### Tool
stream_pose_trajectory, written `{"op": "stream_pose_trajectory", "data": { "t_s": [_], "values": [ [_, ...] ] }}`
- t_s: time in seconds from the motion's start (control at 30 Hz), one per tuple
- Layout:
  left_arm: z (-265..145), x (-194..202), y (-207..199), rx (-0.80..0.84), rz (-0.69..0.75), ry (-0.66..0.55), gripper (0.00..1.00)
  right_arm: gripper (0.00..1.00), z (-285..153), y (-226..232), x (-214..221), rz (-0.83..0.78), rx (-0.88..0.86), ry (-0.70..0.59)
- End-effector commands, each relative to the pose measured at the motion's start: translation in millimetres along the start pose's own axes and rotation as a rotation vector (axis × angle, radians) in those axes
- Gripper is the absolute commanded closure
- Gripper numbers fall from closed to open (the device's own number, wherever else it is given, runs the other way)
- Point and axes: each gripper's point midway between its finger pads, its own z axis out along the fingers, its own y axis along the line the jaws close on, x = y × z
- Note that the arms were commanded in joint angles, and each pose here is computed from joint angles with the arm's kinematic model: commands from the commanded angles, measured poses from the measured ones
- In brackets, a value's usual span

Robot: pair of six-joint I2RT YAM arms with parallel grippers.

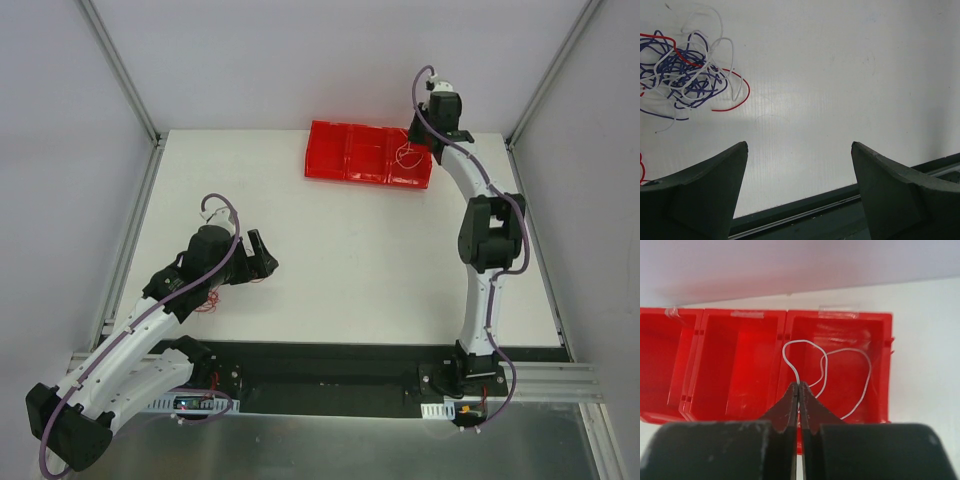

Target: Untangle the cables

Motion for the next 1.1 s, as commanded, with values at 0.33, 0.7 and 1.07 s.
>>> {"op": "stream_pose_trajectory", "data": {
  "t_s": [0.33, 0.7, 1.07],
  "values": [
    [-6.6, -8.1, -8.2, 0.039, 0.006, -0.036, 0.16, 1.00, 48.8, -23.9, 64.3, 0.138, 0.014, 0.154],
    [-11.1, -26.2, 65.7, -0.385, -0.114, -0.097, 0.01, 0.42, -15.9, -7.1, 20.3, 0.017, 0.076, 0.190],
    [-3.0, -26.3, 147.1, -0.593, -0.419, -0.144, 0.01, 0.21, -136.8, 42.4, 92.1, -0.068, 0.040, 0.295]
  ]
}}
